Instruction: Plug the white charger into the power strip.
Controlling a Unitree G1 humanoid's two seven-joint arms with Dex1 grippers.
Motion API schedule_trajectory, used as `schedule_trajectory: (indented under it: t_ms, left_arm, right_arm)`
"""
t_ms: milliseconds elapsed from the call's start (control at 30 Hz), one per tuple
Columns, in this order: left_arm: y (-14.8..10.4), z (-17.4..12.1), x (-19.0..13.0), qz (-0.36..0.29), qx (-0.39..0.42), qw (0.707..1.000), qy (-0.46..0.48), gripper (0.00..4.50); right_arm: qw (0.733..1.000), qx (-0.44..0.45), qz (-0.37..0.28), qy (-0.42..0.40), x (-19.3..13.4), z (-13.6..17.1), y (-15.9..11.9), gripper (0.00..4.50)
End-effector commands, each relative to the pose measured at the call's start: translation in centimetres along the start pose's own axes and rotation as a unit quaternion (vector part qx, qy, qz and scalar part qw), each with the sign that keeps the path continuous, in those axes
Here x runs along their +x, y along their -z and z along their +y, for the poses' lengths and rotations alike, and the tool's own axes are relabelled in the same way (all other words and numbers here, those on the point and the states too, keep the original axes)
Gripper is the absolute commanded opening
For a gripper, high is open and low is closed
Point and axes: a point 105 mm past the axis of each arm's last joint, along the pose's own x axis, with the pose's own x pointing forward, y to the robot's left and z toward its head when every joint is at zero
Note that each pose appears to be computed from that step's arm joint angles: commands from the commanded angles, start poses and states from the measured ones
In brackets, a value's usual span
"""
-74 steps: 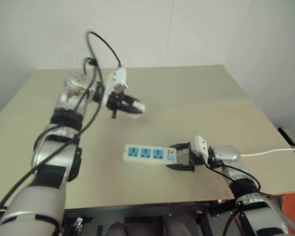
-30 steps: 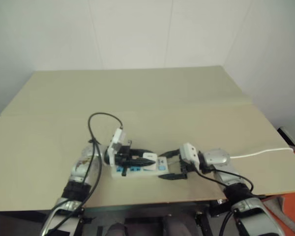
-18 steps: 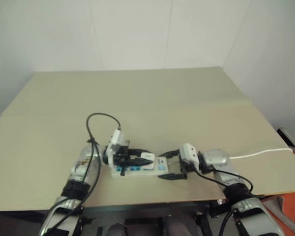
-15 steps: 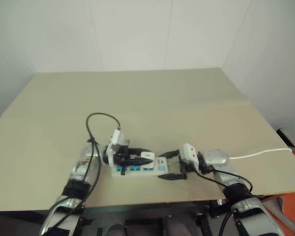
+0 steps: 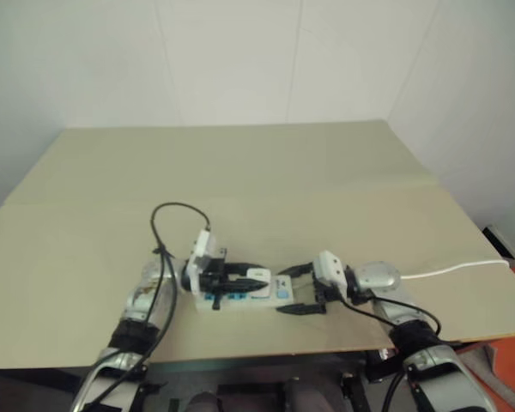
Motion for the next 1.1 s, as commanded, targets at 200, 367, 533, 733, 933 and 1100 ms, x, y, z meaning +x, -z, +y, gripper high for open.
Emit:
schedule_trajectory:
  t_ms: [200, 367, 533, 733, 933, 1100]
  left_arm:
    - [1.5, 0.2, 0.3, 0.029, -0.009, 0.999, -0.012, 1.02]
    - [1.7, 0.9, -0.2, 0.036, -0.005, 0.999, -0.022, 1.02]
    - [2.1, 0.2, -0.1, 0.038, -0.002, 0.999, -0.007, 1.02]
    - [3.4, -0.2, -0.6, 0.048, 0.019, 0.998, -0.028, 1.02]
    - [4.6, -0.7, -1.3, 0.043, 0.006, 0.997, -0.070, 1.02]
    - [6.0, -0.6, -2.5, 0.050, -0.027, 0.993, -0.101, 1.02]
  right_arm:
    - [1.000, -0.004, 0.014, -0.016, 0.5, 0.5, 0.5, 3.41]
    - [1.000, -0.006, 0.015, -0.014, 0.4, 0.4, 0.5, 3.41]
    - [1.000, -0.007, 0.014, -0.012, 0.4, 0.4, 0.5, 3.41]
    - [1.000, -0.009, 0.013, -0.012, 0.5, 0.4, 0.5, 3.41]
    - [1.000, -0.013, 0.013, -0.011, 0.5, 0.3, 0.4, 3.41]
    - [1.000, -0.016, 0.014, -0.012, 0.7, 0.4, 0.4, 3.41]
